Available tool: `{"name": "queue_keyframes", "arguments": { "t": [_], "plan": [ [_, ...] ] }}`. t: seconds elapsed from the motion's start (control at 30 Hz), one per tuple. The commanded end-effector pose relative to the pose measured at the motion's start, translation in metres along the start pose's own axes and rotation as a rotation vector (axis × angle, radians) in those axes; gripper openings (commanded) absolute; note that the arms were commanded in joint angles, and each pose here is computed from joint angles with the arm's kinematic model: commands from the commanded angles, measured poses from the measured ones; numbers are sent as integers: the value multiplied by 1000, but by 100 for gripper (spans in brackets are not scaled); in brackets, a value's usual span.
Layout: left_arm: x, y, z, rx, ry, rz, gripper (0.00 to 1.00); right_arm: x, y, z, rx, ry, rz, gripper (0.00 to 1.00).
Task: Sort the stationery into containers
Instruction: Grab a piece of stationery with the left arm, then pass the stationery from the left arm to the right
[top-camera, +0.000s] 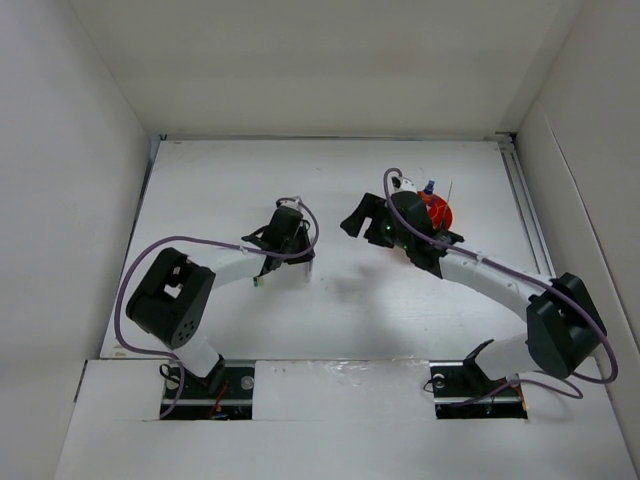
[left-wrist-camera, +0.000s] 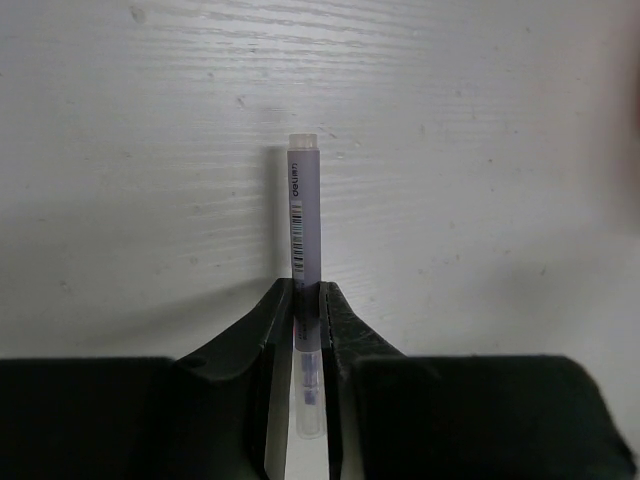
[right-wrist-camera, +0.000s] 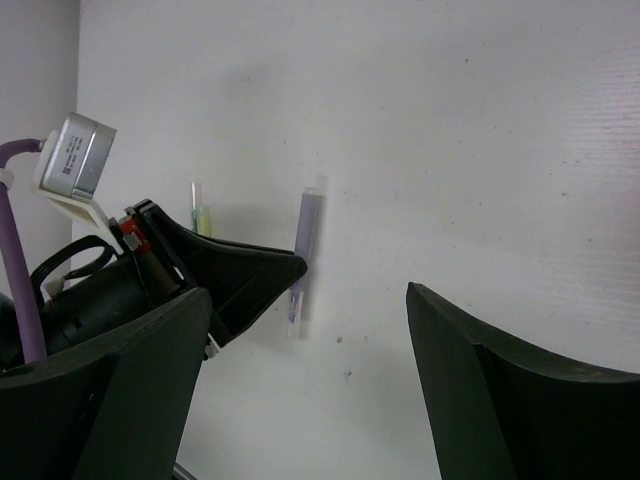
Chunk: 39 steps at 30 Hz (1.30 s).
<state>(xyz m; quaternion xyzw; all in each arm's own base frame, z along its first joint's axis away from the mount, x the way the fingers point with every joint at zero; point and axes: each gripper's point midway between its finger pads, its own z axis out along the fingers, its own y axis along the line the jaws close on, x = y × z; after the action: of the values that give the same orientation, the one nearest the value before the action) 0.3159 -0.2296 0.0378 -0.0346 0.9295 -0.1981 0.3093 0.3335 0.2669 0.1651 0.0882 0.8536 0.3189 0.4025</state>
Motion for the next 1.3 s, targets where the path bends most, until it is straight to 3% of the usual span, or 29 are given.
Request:
{"name": "queue_keyframes", "arguments": {
  "t": [0.0,0.27,0.77,1.27],
  "plan": [
    [-15,-28,-13,138,-45,23,0,-9,10,1,-32,-12,5,85],
    [-13,-49,-14,255,-30,33,0,8,14,10,-59,55,-11,85],
    [-22,-94,-48,518,-66,70,0,13,11,20,-36,62,-16,86],
    [9,-138,-64,707,2,139,0,14,12,22,-33,62,-30,83]
  ]
}}
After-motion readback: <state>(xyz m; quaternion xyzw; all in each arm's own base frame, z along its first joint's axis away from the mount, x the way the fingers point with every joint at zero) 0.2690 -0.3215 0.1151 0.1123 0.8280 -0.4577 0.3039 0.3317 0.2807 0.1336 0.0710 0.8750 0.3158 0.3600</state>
